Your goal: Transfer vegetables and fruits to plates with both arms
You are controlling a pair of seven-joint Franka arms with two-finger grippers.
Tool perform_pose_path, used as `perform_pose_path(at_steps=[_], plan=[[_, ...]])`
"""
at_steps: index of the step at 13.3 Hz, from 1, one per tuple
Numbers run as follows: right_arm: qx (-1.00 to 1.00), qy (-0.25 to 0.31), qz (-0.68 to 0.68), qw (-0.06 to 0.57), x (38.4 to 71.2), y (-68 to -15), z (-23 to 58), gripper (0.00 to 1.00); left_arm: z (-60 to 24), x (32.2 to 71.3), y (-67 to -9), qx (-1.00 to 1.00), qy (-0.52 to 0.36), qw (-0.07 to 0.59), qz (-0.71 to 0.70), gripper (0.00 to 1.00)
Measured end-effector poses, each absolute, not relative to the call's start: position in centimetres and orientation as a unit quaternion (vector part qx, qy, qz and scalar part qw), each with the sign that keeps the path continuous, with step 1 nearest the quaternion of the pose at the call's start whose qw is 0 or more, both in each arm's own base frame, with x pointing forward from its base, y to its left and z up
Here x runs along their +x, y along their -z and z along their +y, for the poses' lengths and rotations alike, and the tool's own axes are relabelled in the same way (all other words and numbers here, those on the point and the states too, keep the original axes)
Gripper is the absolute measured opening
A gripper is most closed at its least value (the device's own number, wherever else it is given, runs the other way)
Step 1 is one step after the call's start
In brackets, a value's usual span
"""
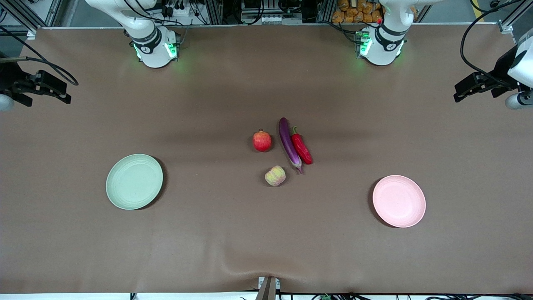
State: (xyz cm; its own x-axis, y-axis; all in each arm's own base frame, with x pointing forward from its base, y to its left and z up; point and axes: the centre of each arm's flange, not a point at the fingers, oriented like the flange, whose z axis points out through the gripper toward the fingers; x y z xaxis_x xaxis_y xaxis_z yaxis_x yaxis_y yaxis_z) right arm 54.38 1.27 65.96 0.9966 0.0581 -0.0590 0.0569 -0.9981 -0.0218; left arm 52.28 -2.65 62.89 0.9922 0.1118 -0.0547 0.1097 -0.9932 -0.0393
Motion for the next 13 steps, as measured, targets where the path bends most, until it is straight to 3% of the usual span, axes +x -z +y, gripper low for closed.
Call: perform_pose_path(at_steps=[8,13], plan=[[-0.999,-0.030,-0.029,0.010,54.4,-66.0,1.3,1.00,-3.0,52.8,-61.2,-0.997,-0.048,0.019,-0.052,1.00],[-0.999,-0.030,-0.029,0.010,54.4,-66.0,1.3,1.00,-6.3,54.7,-55.8,-0.996,-0.066,0.021,-0.053,1.00]])
